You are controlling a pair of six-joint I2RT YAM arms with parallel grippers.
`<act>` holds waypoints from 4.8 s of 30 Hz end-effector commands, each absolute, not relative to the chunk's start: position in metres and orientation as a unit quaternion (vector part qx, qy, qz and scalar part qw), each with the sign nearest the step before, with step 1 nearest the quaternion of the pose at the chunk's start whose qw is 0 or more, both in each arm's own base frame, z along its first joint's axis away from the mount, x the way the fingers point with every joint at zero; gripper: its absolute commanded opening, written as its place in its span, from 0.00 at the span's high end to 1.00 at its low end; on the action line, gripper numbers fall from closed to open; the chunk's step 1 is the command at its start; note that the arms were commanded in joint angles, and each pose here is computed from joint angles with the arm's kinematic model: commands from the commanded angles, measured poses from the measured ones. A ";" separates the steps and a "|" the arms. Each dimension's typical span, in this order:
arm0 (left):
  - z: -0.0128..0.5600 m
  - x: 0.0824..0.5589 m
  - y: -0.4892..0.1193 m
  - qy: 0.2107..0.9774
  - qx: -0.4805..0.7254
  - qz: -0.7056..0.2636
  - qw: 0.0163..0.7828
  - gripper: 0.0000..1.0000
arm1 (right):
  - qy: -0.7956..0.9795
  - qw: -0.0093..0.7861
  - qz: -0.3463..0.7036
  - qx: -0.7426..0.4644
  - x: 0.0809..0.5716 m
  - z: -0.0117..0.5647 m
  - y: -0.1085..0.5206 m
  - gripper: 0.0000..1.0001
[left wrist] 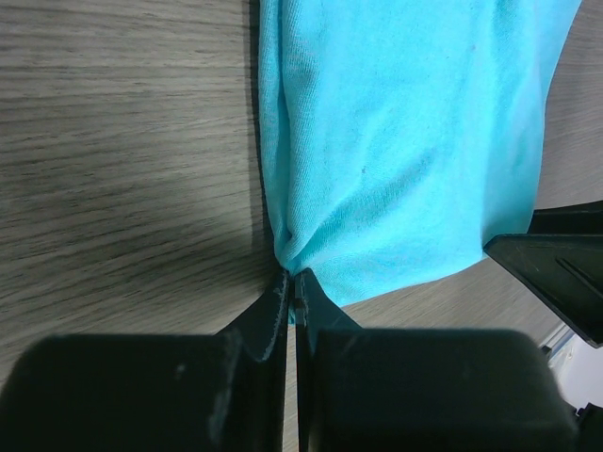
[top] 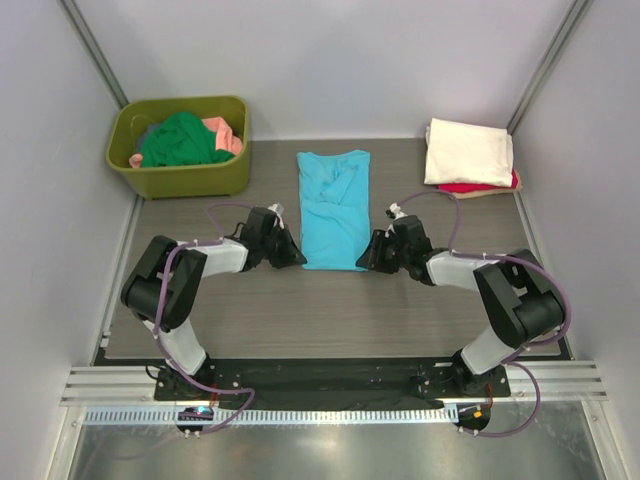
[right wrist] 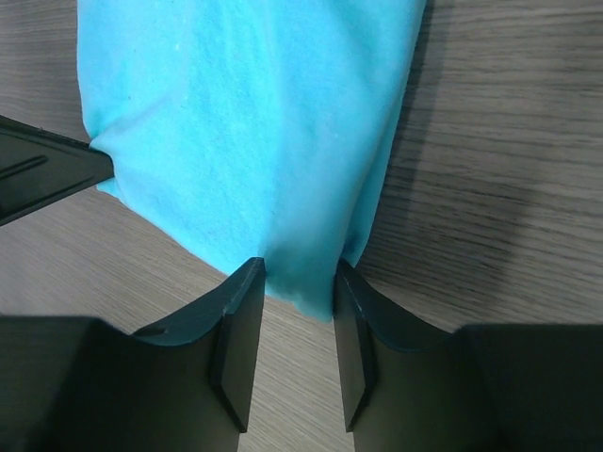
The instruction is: Fold and stack the t-shirts
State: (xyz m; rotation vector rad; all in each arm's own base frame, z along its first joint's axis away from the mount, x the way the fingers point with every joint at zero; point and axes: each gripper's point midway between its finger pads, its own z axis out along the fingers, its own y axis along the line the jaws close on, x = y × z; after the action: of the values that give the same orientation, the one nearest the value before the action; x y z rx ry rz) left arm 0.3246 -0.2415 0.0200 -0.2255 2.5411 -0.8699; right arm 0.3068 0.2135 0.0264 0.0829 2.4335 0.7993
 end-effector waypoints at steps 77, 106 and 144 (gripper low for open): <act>0.168 0.534 -0.183 0.940 -0.128 -0.211 0.235 0.43 | 0.939 0.294 0.173 0.040 0.507 0.148 0.190 0.17; 0.169 0.299 -0.101 0.959 -0.061 -0.098 0.258 0.42 | 0.925 0.223 0.306 0.029 0.466 0.001 0.221 0.19; 0.167 0.293 -0.095 0.954 -0.056 -0.109 0.273 0.44 | 0.909 0.322 0.257 -0.060 0.465 0.120 0.173 0.99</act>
State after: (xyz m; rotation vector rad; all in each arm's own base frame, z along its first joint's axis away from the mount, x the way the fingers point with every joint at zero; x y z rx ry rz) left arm 0.2870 -0.0939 0.1544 -0.1755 2.6358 -0.2590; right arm 0.4446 0.2071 0.0730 -0.1102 2.4711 0.8680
